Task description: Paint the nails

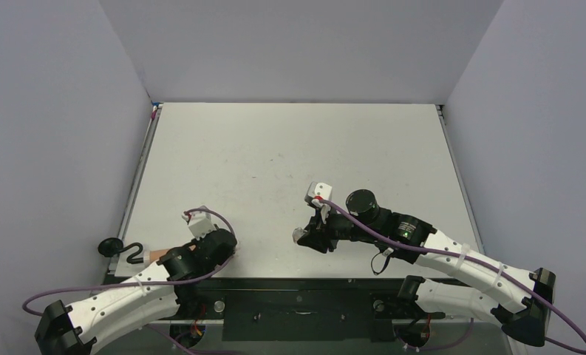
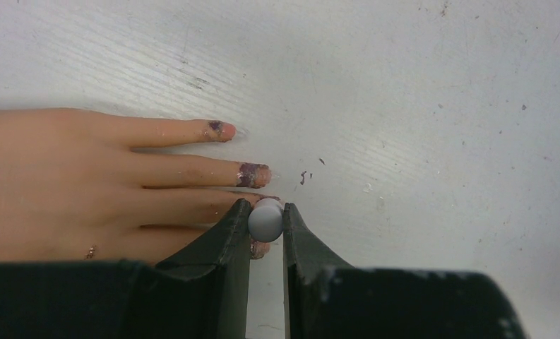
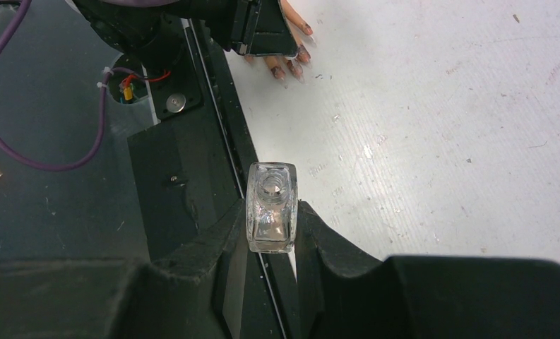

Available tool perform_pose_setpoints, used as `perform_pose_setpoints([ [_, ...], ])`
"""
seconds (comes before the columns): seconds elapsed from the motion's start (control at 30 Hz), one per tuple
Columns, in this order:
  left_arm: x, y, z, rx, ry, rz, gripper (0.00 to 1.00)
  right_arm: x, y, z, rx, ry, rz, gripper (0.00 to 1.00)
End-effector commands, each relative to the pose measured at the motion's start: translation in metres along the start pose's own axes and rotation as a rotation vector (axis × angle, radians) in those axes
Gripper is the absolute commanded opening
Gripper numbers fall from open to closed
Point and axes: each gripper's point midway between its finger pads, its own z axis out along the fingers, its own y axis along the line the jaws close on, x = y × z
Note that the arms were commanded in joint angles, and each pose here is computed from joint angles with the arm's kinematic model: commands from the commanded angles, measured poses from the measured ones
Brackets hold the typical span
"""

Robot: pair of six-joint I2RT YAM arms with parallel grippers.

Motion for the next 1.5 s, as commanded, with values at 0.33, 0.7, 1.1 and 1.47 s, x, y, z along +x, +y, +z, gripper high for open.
perform_pose_setpoints([
  [0.33, -0.005, -0.025, -0.002, 0.082, -0.008, 0.067, 0.00, -0.015, 0.003, -0.003, -0.006, -0.063, -0.022, 0.00],
  [0.7, -0.004, -0.029, -0.002, 0.112, -0.008, 0.078, 0.00, -0.015, 0.003, -0.004, -0.006, -0.065, -0.018, 0.00],
  [1.1, 0.000, -0.025, 0.005, 0.049, 0.002, 0.113, 0.00, -0.013, 0.003, -0.004, -0.004, -0.067, -0.016, 0.00],
  [1.47, -0.002, -0.023, 0.002, 0.049, -0.007, 0.105, 0.00, -0.015, 0.003, -0.005, -0.005, -0.068, -0.020, 0.00],
])
